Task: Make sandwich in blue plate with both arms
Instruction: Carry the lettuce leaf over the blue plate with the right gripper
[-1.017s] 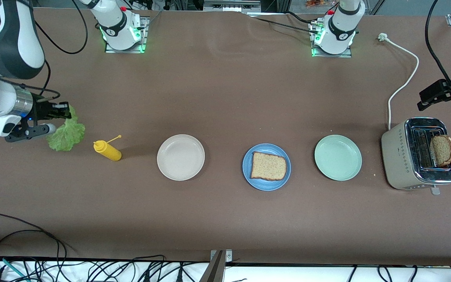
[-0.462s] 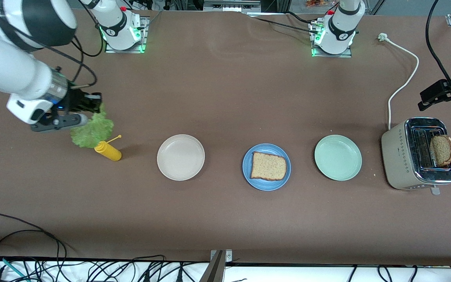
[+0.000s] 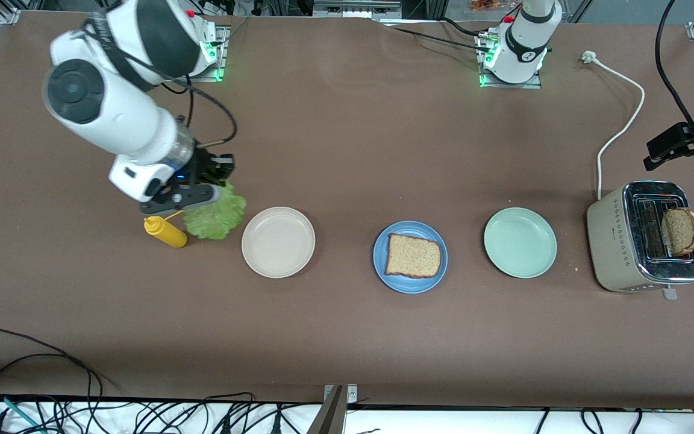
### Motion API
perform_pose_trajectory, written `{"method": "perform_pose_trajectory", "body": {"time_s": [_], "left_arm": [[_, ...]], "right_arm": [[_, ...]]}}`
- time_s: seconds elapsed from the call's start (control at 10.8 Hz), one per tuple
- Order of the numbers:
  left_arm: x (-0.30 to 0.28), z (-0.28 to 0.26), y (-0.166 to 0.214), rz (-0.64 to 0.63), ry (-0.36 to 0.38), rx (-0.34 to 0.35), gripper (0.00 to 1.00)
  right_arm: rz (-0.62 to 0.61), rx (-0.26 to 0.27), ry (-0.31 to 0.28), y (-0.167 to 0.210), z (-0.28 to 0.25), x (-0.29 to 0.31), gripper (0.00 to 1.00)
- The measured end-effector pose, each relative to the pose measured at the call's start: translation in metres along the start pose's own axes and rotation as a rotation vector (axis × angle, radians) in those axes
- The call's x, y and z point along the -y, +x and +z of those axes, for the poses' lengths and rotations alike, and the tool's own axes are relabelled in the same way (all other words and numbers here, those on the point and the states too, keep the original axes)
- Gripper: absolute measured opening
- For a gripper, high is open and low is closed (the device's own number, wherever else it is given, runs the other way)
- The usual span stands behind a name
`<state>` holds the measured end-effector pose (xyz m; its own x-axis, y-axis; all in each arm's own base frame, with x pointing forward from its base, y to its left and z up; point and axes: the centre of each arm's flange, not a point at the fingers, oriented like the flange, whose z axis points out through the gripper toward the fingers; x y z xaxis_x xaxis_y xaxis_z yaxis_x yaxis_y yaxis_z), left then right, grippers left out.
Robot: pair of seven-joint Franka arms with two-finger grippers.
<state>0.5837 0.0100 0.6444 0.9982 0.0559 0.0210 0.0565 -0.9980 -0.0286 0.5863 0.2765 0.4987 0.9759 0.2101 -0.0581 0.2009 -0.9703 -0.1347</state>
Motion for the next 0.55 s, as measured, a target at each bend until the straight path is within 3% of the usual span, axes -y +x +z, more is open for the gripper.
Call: {"method": "perform_pose_trajectory", "body": {"time_s": [0.55], "left_arm": [[0.000, 0.000, 0.000, 0.000, 0.000, 0.000, 1.00]], "right_arm": [[-0.075, -0.137, 0.081, -0.004, 0.051, 0.137, 0.04]]}}
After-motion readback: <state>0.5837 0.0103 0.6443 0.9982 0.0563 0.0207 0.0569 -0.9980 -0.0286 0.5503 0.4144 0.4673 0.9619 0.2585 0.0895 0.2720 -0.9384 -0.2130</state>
